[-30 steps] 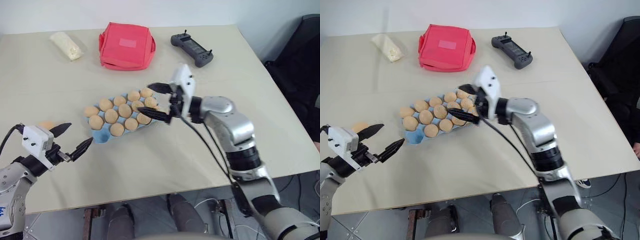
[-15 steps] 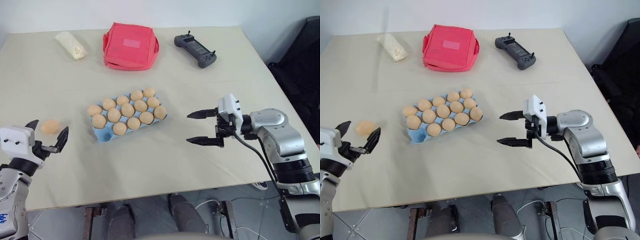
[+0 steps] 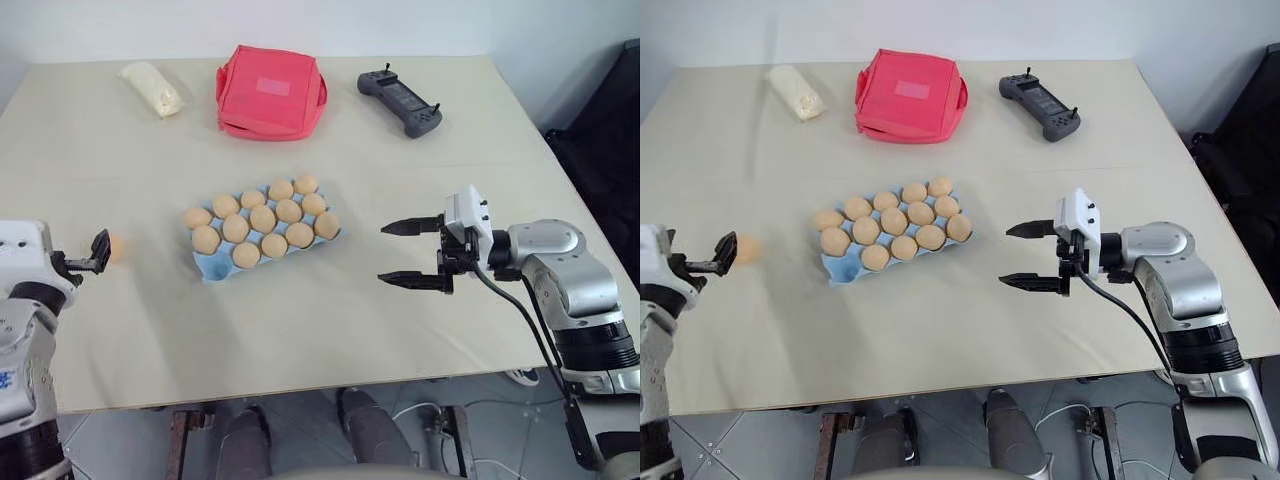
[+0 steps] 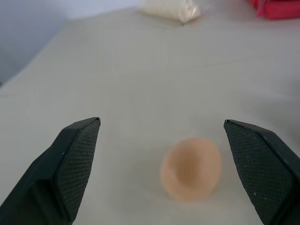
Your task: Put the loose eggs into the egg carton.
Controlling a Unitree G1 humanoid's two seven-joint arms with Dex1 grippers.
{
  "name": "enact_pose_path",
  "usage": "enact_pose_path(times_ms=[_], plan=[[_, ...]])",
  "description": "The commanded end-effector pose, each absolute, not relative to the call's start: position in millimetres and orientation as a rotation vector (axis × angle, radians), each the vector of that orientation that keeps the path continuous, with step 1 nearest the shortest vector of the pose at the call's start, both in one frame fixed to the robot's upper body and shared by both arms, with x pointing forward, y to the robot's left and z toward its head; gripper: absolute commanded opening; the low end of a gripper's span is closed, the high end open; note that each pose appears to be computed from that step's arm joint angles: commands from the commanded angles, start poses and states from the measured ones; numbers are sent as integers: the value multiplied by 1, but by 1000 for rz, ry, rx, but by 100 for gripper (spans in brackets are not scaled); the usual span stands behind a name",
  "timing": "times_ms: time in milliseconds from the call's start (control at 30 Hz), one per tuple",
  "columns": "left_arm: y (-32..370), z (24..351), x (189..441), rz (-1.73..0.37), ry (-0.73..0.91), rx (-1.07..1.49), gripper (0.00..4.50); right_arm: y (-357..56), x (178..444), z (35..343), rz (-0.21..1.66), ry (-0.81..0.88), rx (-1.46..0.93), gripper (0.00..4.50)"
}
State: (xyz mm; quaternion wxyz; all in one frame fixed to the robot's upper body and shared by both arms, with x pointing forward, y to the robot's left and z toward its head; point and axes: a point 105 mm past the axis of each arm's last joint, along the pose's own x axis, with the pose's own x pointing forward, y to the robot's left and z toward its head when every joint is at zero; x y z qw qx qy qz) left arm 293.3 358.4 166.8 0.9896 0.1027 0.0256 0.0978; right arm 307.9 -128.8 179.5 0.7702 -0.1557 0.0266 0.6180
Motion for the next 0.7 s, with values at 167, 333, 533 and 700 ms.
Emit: enact_pose_path(times_ms=[167,333,533,700], plan=[[356,150,316,97,186,205,450,-135,303,197,1276,-12,-347,448],[349,142,321,47,230,175,366,-135,302,199,1252,-20,-338,450],[346,150,322,25,195,181,182,-138,304,200,1236,-18,-341,450],[331,180,317,-50,49,237,136,-139,306,201,1230,-21,-345,450]])
